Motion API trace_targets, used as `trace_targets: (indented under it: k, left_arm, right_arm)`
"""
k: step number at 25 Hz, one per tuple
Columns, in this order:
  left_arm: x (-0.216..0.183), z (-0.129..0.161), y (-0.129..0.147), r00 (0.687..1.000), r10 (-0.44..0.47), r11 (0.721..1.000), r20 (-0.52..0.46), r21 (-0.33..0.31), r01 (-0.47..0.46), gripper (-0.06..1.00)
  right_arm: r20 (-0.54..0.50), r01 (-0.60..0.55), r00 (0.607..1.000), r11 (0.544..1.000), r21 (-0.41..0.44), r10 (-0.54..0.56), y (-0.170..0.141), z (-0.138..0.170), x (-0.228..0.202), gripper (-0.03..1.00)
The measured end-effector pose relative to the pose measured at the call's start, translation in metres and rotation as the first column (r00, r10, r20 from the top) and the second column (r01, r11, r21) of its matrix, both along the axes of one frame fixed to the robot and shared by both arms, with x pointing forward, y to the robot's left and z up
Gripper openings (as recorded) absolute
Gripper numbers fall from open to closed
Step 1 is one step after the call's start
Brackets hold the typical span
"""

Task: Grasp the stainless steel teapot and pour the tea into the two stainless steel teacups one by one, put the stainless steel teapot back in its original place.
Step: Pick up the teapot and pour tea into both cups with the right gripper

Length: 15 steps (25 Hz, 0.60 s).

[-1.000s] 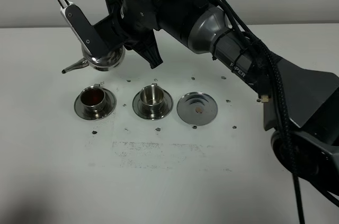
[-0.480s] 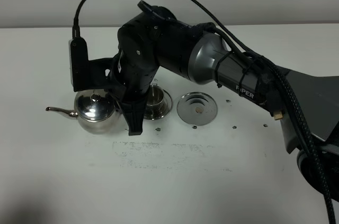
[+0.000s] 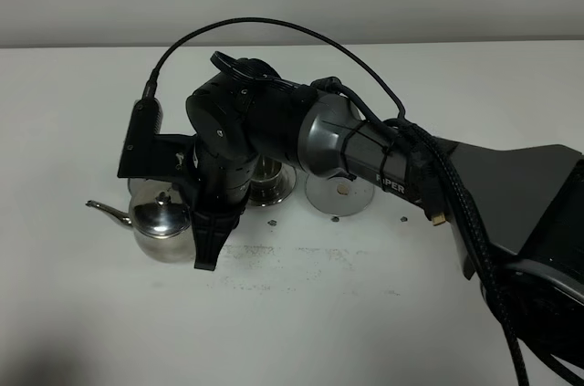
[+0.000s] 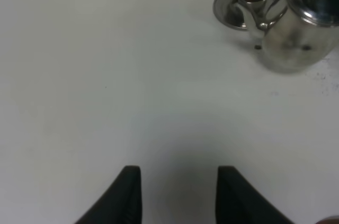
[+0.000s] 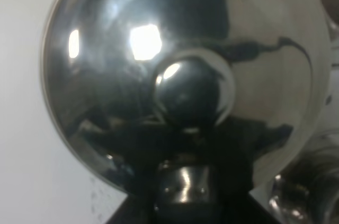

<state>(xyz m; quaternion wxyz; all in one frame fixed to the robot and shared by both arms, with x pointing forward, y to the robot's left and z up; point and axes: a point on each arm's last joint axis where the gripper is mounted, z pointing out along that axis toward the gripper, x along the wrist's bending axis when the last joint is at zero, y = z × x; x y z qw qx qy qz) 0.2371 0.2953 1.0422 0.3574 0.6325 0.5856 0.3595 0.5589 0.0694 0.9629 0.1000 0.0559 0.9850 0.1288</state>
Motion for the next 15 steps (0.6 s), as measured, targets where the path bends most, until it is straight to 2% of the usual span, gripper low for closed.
trace_targets:
  k: [5,10,15]
  left_arm:
    - [0.000,0.000,0.000,1.000,0.000,1.000,0.000,0.000,0.000,0.38]
    - [0.000,0.000,0.000,1.000,0.000,1.000,0.000,0.000,0.000,0.38]
    - [0.000,0.000,0.000,1.000,0.000,1.000,0.000,0.000,0.000,0.38]
  right_arm:
    - [0.007,0.063,0.998,0.998,-0.012,-0.063,-0.001,-0.006,0.003,0.18]
    - [0.001,0.068,0.998,0.997,-0.030,-0.068,0.000,-0.017,0.005,0.18]
    - [0.014,0.065,0.998,0.997,-0.042,-0.064,-0.003,-0.011,0.004,0.18]
